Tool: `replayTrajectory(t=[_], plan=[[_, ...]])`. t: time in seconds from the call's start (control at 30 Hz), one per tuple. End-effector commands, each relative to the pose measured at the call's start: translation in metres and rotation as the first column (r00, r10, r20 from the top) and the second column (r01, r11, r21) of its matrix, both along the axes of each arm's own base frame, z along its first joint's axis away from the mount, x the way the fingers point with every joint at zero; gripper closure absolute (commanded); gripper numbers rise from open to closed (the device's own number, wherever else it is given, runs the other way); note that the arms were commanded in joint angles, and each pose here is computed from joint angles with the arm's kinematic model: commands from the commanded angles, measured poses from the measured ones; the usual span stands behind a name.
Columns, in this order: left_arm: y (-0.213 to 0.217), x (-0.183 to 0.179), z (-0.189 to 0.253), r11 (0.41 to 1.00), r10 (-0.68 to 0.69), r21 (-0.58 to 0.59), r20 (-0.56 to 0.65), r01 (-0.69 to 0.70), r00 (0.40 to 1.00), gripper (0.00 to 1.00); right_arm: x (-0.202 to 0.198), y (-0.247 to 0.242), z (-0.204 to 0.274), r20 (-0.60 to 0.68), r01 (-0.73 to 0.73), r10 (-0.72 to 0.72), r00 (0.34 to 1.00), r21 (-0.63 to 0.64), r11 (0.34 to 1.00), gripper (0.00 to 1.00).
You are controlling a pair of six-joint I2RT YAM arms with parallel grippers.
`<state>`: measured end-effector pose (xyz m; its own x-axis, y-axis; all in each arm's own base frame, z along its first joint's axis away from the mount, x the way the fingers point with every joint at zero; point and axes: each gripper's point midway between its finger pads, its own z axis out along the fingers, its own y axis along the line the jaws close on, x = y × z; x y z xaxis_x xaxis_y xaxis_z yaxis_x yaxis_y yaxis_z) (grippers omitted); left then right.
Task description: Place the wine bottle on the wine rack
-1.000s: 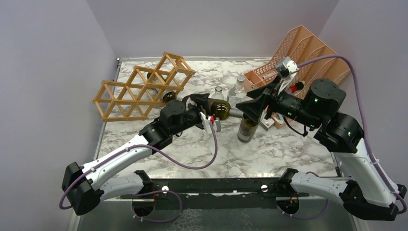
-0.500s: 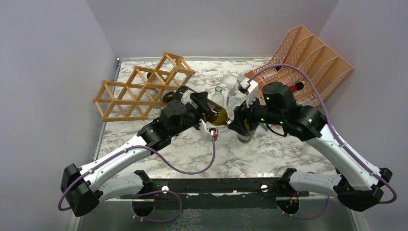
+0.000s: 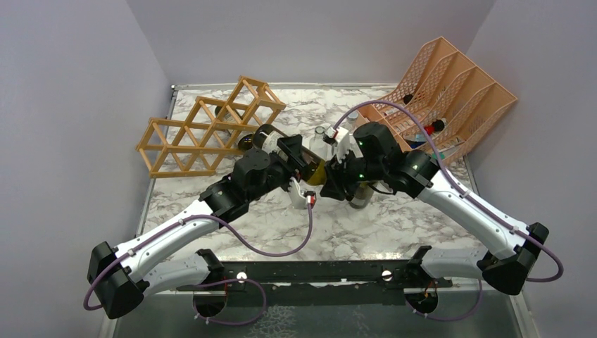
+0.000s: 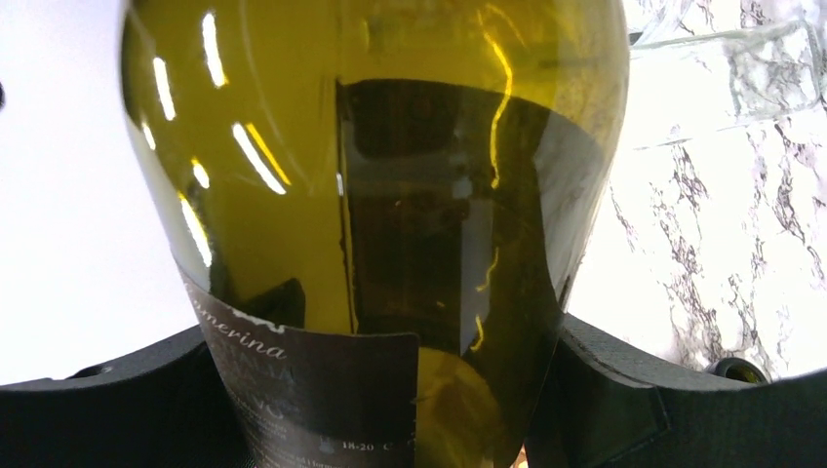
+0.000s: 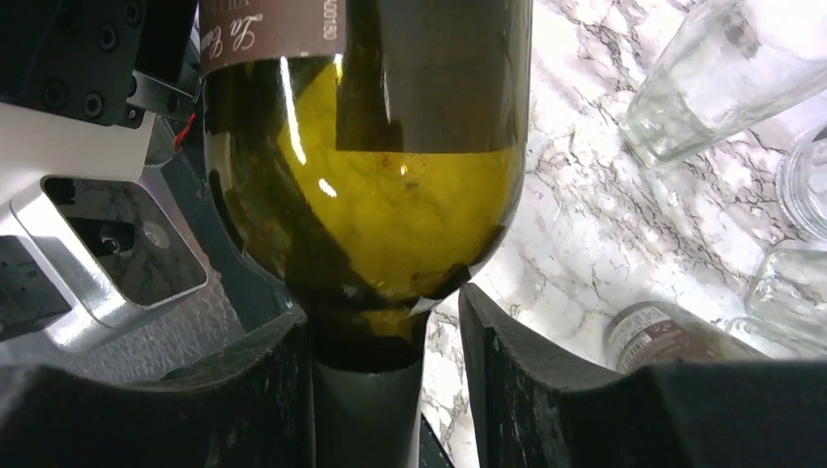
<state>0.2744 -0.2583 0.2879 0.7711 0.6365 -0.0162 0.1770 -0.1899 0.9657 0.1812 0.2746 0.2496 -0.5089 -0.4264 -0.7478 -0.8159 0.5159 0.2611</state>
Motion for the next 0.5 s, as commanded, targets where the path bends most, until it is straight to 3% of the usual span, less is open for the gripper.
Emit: replayTrajectory(t=[0.0, 0.13, 0.33, 0.4, 0.43, 0.47], plan=[[0.003, 0.002, 0.04, 0.998, 0.013, -0.058, 0.123, -0.006, 0.992, 1.0, 0.004, 0.015, 0.001, 0.005, -0.029, 0.029, 1.0, 0.05, 0.998, 0.49], [0.005, 0.007, 0.039, 0.999, 0.034, -0.046, 0.133, -0.028, 0.991, 1.0, 0.008, 0.016, -0.004, -0.001, -0.016, 0.016, 1.0, 0.036, 0.999, 0.54], [0.001, 0.006, 0.04, 0.997, 0.028, -0.076, 0.107, -0.02, 0.994, 1.0, 0.012, 0.015, -0.004, 0.013, 0.006, -0.007, 1.0, 0.039, 0.999, 0.98], [0.001, 0.006, 0.038, 0.997, 0.026, -0.077, 0.103, -0.018, 0.994, 0.99, 0.015, 0.014, 0.002, 0.032, 0.025, -0.027, 0.999, 0.055, 0.998, 0.99], [0.002, 0.006, 0.037, 0.997, 0.029, -0.08, 0.1, -0.021, 0.995, 0.92, 0.016, 0.014, 0.005, 0.042, 0.032, -0.035, 0.998, 0.065, 0.997, 0.99], [0.003, 0.005, 0.038, 0.996, 0.031, -0.088, 0.1, -0.022, 0.994, 0.78, 0.017, 0.014, 0.01, 0.055, 0.04, -0.044, 0.997, 0.079, 0.996, 0.99]])
